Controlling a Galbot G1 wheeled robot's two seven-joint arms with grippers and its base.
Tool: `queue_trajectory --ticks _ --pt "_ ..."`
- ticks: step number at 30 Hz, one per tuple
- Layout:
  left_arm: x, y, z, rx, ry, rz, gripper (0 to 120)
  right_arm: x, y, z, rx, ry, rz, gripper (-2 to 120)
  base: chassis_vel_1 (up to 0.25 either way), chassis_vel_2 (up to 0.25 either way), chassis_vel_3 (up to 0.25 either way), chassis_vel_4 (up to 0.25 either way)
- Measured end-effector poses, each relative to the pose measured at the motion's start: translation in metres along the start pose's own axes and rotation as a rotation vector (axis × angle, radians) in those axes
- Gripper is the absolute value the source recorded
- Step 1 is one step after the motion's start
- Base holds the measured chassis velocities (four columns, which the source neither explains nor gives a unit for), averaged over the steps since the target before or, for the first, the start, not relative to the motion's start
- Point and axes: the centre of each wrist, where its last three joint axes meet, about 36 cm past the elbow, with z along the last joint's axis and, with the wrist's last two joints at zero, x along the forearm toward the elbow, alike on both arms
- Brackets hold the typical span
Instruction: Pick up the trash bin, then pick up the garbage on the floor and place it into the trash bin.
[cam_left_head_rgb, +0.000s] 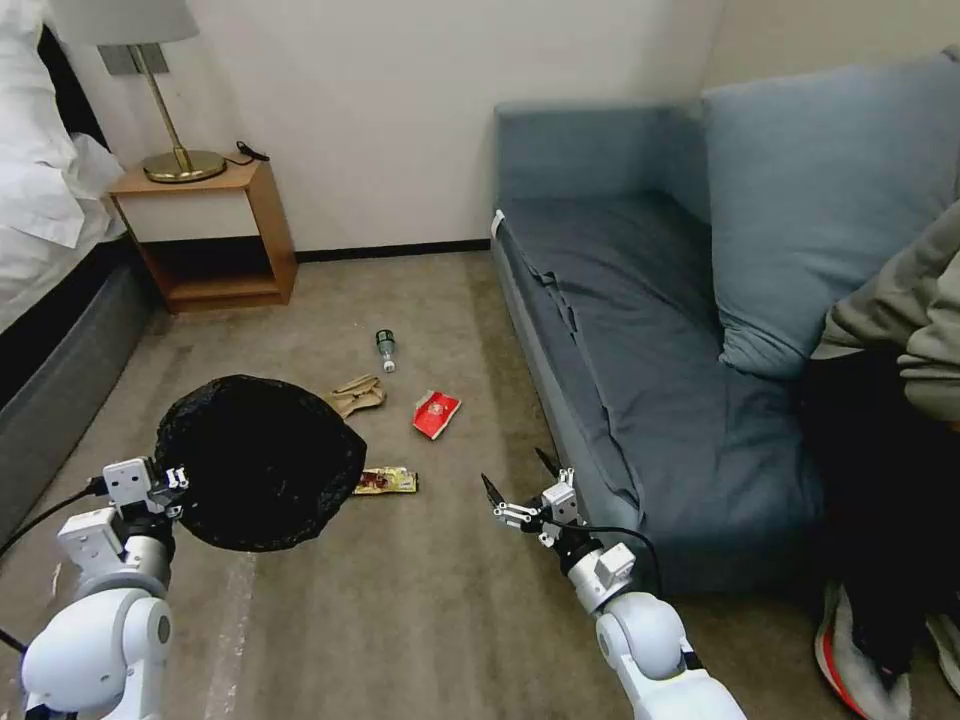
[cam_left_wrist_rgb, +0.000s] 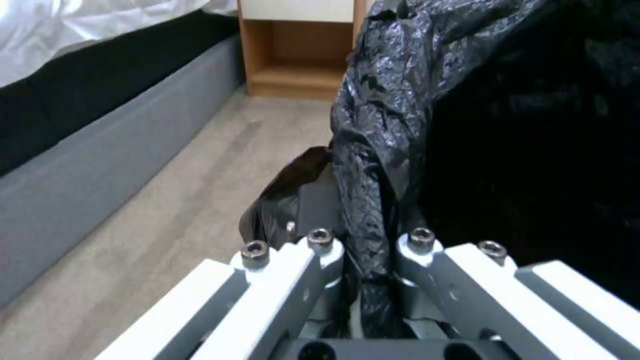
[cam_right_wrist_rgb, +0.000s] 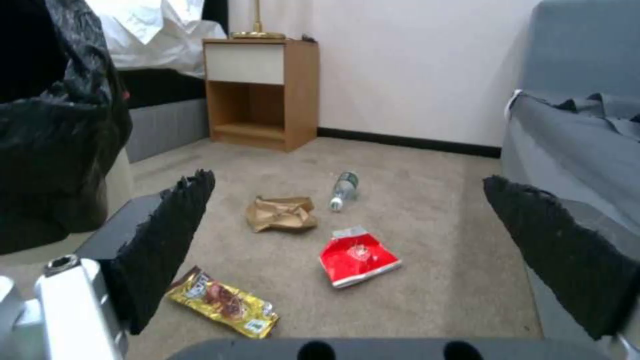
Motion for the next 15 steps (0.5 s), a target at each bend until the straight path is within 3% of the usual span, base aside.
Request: queue_trajectory --ticks 15 --pt "0.0003 -0.0022 0.0014 0.009 0.004 0.009 4 0.0015 -0.0008 0.0006 -0.001 0.000 0.005 100 -0.047 0.066 0.069 -0.051"
